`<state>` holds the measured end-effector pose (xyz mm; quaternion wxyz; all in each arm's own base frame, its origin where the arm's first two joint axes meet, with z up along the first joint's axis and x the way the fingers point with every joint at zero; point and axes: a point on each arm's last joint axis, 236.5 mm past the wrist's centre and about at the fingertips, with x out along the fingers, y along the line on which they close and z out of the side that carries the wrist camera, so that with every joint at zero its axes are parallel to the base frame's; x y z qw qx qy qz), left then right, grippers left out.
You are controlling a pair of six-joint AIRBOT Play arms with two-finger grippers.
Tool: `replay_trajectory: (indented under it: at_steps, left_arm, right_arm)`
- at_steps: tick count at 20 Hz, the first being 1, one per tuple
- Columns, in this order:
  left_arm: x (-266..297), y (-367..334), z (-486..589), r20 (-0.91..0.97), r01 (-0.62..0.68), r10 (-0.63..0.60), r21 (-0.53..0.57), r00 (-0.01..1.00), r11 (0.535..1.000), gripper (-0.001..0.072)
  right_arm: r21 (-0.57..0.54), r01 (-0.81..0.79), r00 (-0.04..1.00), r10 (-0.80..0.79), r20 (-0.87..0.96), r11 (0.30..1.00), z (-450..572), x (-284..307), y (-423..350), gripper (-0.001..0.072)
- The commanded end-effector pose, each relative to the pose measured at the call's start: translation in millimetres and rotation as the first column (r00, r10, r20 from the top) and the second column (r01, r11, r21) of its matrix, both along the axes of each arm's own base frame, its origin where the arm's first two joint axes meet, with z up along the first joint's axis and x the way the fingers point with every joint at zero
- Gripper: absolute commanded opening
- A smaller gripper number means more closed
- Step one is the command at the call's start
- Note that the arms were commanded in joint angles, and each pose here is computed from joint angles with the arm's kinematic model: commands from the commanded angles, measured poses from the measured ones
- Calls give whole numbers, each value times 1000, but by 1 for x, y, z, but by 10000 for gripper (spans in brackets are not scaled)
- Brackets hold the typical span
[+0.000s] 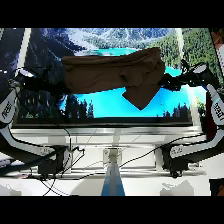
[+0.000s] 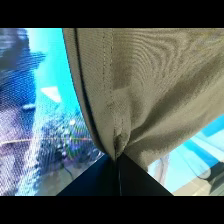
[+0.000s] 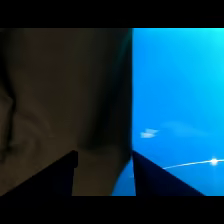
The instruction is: Fold the clothes and pants, and hang the long-sleeved shirts on hangers.
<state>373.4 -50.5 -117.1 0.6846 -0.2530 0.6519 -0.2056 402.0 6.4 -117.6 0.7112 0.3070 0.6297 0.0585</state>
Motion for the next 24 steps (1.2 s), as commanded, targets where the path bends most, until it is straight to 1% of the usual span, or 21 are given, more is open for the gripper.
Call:
replay_trajectory:
  at_steps: [1,2,4,5,6,7,8,11,13,15,17,19,21,23,24]
  left_arm:
    - [0,-1,1,1,-1,1,-3,1000,1000,16]
    - [0,-1,1,1,-1,1,-3,1000,1000,16]
    - [0,-1,1,1,-1,1,-3,1000,1000,16]
    - [0,-1,1,1,-1,1,-3,1000,1000,16]
    - [0,-1,1,1,-1,1,-3,1000,1000,16]
    - [1,-1,1,1,0,0,-3,1000,1000,16]
    - [1,-1,1,1,0,0,-4,1000,1000,16]
    - [13,-3,18,35,3,-2,-27,999,1000,14]
    - [36,-8,54,120,0,8,-68,993,998,13]
    - [69,-10,115,276,-6,31,-93,961,996,13]
    - [92,-10,190,453,0,40,-88,890,996,13]
    - [98,-11,273,623,3,37,-63,781,998,13]
    - [91,-3,356,774,-40,41,-20,632,999,13]
    - [73,14,437,895,-147,67,-1,442,989,14]
    - [58,25,477,940,-216,83,-10,330,976,14]
  right_arm:
    - [41,-71,997,72,-34,997,-7,-15,11,408]
    - [27,-88,996,88,-28,996,-9,-16,9,385]
    - [-3,-72,997,72,7,997,-10,-6,3,221]
    - [-29,-51,998,52,38,998,-10,3,-3,120]
    - [-57,-27,997,31,74,998,-8,13,-10,56]
    - [-75,-9,994,17,104,997,-5,20,-14,52]
    - [-85,-7,992,18,126,996,1,25,-16,16]
    - [-127,-50,971,78,228,991,38,40,-19,15]
    - [-174,-44,937,101,335,984,83,53,-24,15]
    - [-217,-15,884,114,453,976,141,63,-27,16]
    - [-253,26,801,131,584,967,214,67,-27,15]
    - [-288,66,676,169,717,955,299,59,-22,16]
    - [-315,123,520,209,828,941,390,34,-12,16]
    - [-336,186,363,253,897,923,469,-3,-2,16]
    - [-339,219,284,273,919,915,505,-25,4,16]
